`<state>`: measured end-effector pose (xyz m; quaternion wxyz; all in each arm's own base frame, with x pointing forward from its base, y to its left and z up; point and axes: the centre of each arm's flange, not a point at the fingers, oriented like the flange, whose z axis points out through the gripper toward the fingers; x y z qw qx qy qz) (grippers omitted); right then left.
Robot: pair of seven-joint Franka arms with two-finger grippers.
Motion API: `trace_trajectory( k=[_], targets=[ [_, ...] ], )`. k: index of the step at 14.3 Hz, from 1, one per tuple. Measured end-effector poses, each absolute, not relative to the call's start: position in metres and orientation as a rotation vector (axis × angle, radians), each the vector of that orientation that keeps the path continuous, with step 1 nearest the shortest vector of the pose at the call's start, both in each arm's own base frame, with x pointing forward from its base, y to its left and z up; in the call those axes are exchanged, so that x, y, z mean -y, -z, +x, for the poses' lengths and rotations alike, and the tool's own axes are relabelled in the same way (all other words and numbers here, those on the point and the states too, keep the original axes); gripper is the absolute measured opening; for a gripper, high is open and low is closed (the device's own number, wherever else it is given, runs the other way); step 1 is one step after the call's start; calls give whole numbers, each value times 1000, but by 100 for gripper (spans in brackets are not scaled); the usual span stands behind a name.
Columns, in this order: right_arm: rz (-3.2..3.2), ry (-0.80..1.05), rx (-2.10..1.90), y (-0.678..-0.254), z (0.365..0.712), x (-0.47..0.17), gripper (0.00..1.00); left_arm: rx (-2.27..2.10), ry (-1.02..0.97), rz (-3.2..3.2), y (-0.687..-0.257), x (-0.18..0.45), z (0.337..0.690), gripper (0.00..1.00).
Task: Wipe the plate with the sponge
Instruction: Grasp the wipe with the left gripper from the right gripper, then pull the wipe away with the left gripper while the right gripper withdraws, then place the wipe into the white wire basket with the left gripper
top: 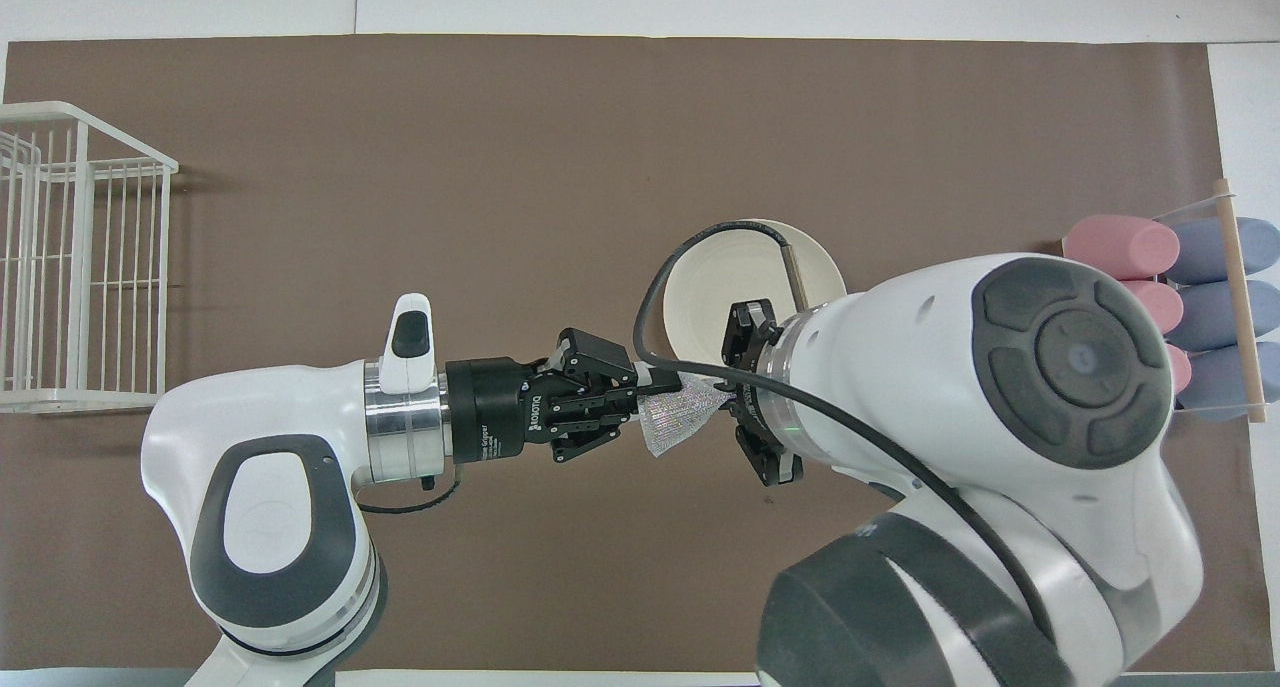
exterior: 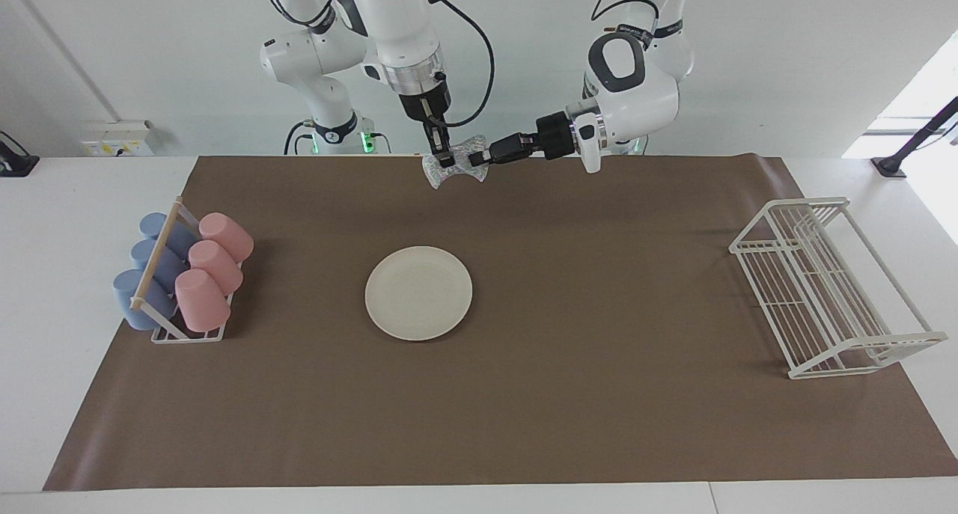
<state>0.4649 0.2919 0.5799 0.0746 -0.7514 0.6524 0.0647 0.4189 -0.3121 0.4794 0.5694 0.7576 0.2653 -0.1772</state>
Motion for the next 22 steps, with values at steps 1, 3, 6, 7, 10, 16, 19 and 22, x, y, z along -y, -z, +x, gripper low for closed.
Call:
trace_trajectory(
  k=[1, 3, 6, 7, 10, 16, 19, 22],
  targets=[
    [-2255, -194, -1958, -580, 465, -292, 9, -635, 425, 1774, -481, 313, 419, 8],
    [-2269, -188, -1940, -580, 465, -291, 17, -655, 437, 1769, -481, 313, 419, 6],
    [-2322, -177, -1877, -581, 468, -286, 51, -671, 445, 1764, -481, 312, 420, 6],
    [-2366, -172, -1830, -581, 470, -280, 61, -677, 447, 1762, -482, 312, 420, 5],
    [-2579, -178, -1573, -580, 482, -238, 98, -698, 449, 1753, -483, 308, 422, 5],
    [-2835, -253, -1082, -574, 513, -82, 100, -762, 359, 1907, -476, 261, 449, 5],
    [-2900, -228, -843, -573, 518, -34, 100, -747, 347, 2012, -468, 222, 462, 5],
    [-2996, -185, -608, -573, 519, -25, 100, -697, 441, 2131, -459, 169, 467, 5]
  ],
)
